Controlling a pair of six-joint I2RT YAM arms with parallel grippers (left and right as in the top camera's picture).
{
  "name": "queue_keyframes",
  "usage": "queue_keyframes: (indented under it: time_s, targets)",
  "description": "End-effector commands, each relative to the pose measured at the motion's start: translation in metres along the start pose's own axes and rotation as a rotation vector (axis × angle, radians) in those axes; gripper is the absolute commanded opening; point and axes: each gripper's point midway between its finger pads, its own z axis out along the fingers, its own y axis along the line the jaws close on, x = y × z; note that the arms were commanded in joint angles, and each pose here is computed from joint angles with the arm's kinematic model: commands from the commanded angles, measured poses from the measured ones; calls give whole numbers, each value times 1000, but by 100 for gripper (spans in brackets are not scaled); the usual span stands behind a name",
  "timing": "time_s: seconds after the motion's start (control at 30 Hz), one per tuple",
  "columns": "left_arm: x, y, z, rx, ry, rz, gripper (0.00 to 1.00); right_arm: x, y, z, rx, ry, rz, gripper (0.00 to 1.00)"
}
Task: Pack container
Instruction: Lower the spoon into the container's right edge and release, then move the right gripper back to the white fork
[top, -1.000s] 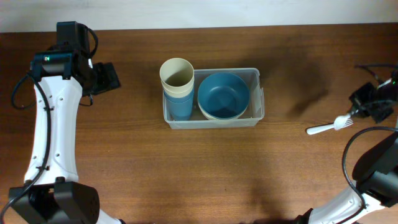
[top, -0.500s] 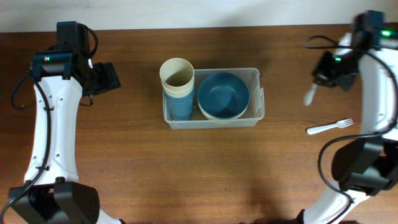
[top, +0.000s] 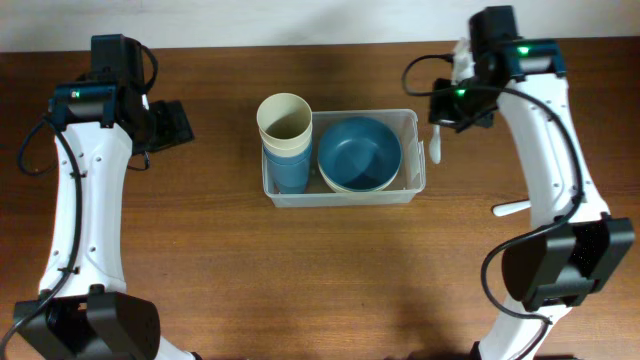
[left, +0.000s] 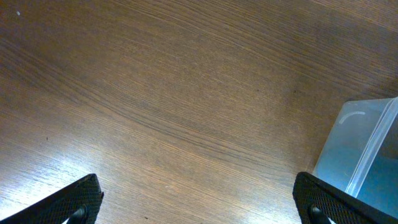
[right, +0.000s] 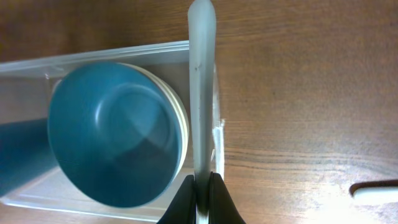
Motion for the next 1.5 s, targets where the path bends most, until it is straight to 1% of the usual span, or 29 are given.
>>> queue_keyframes:
  time_s: [0.0,0.2,0.63,0.83,0.93,1.07,1.17,1.23,1.3,1.37,1.47]
  targets:
    - [1,2,2,-7,4,-13,100,-6,7,-2,84,-43,-85,4]
    - [1,2,2,-7,4,-13,100,-6,24,7,101,-48,-144,4]
    - [1,2,2,-7,4,-13,100,4,16,48,125,59,-148,6]
    - [1,2,2,-7,4,-13,100,5,15,51,128,66,-147,6]
    - [1,2,2,-7,4,-13,100,3,10,50,139,62,-140,12]
    - [1,2,2,-7,4,-13,100,-2,-8,40,173,51,-77,27]
    - [1,2,2,-7,4,-13,100,-7,-36,23,203,41,63,47]
    - [1,2,2,-7,4,-13,100,-8,-59,11,220,40,162,56]
    - [1,2,2,-7,4,-13,100,-6,-86,1,237,46,276,59]
    - [1,2,2,-7,4,-13,100,3,-119,-8,248,72,418,60]
    - [1,2,2,-7,4,-13,100,15,-148,-11,243,109,524,61]
